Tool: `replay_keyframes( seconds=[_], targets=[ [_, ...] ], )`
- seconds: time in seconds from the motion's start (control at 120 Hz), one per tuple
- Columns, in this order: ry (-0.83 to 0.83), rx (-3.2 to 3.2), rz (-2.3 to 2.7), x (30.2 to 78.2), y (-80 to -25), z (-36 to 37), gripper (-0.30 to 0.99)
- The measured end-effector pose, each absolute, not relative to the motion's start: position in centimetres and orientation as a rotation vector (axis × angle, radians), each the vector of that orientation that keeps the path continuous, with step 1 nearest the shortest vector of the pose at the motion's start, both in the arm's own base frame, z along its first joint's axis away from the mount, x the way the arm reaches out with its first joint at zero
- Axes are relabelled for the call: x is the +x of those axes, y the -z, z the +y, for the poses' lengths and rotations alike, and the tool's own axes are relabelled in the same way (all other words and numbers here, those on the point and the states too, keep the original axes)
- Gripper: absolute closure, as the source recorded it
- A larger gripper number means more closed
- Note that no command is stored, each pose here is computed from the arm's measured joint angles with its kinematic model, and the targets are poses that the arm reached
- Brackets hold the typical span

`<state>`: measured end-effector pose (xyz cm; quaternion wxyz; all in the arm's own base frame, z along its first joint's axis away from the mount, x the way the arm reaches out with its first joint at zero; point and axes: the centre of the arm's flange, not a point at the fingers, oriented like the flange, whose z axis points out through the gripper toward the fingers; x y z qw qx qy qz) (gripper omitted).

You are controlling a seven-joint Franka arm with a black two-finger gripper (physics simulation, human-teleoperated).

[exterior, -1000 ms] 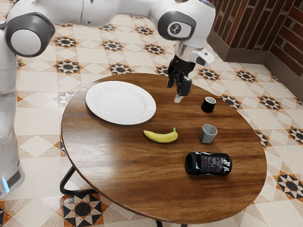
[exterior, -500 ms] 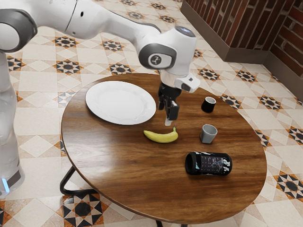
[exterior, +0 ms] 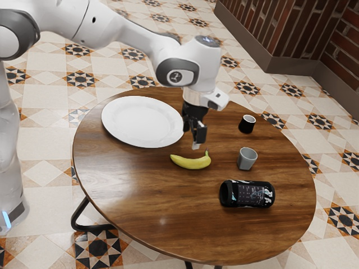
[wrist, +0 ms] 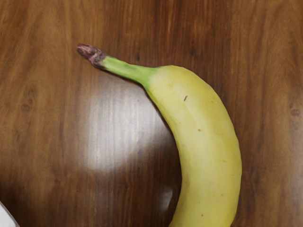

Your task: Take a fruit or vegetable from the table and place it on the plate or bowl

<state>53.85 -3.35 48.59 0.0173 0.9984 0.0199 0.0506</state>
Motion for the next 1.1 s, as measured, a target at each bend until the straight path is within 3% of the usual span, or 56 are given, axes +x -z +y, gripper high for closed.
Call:
replay_keyframes(
  seconds=[1.1],
  targets=[
    [-0.116, 3.079, 0.110, 55.1, -43.5, -3.0, 0.00]
  ],
)
